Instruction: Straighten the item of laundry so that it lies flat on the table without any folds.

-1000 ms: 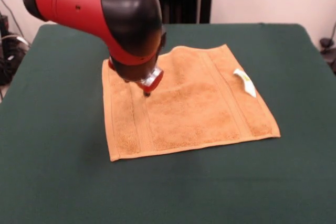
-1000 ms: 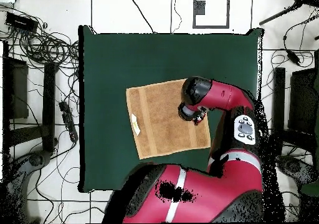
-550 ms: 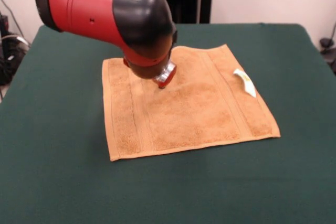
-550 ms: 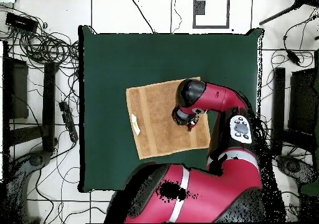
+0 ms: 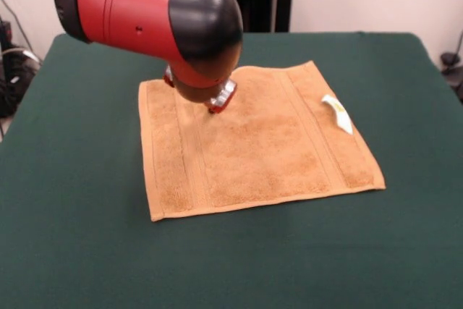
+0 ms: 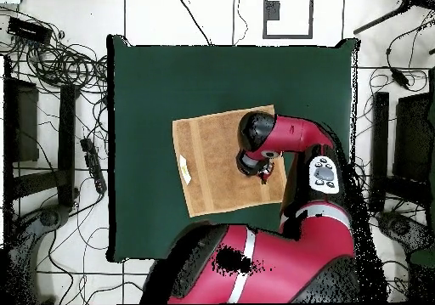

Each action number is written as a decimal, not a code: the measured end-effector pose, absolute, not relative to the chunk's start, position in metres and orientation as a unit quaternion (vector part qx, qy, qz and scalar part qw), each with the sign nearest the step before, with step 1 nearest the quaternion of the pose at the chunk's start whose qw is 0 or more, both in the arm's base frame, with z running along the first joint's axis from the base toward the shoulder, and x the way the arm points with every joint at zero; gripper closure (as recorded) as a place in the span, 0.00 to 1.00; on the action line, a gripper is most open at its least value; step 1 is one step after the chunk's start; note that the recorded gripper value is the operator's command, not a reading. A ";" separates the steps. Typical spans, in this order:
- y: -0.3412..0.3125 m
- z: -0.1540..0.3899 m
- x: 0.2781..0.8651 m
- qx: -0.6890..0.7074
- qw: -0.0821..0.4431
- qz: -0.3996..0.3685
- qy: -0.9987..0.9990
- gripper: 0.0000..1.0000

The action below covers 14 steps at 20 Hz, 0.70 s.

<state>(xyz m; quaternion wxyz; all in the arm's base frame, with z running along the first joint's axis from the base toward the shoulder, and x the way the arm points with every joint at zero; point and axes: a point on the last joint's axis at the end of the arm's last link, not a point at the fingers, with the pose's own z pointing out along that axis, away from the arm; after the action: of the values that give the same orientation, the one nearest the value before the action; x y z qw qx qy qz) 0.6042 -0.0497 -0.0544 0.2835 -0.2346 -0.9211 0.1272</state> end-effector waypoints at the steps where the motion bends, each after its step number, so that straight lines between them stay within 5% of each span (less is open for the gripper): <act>1: -0.053 -0.052 0.602 -0.228 0.285 0.136 -0.921 0.00; 14: -0.068 -0.052 0.583 -0.192 0.300 0.182 -0.916 0.00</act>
<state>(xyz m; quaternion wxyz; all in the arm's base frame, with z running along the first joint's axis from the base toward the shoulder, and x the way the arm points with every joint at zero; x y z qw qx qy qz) 0.5835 -0.0677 -0.0519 0.3000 -0.1925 -0.9165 0.1816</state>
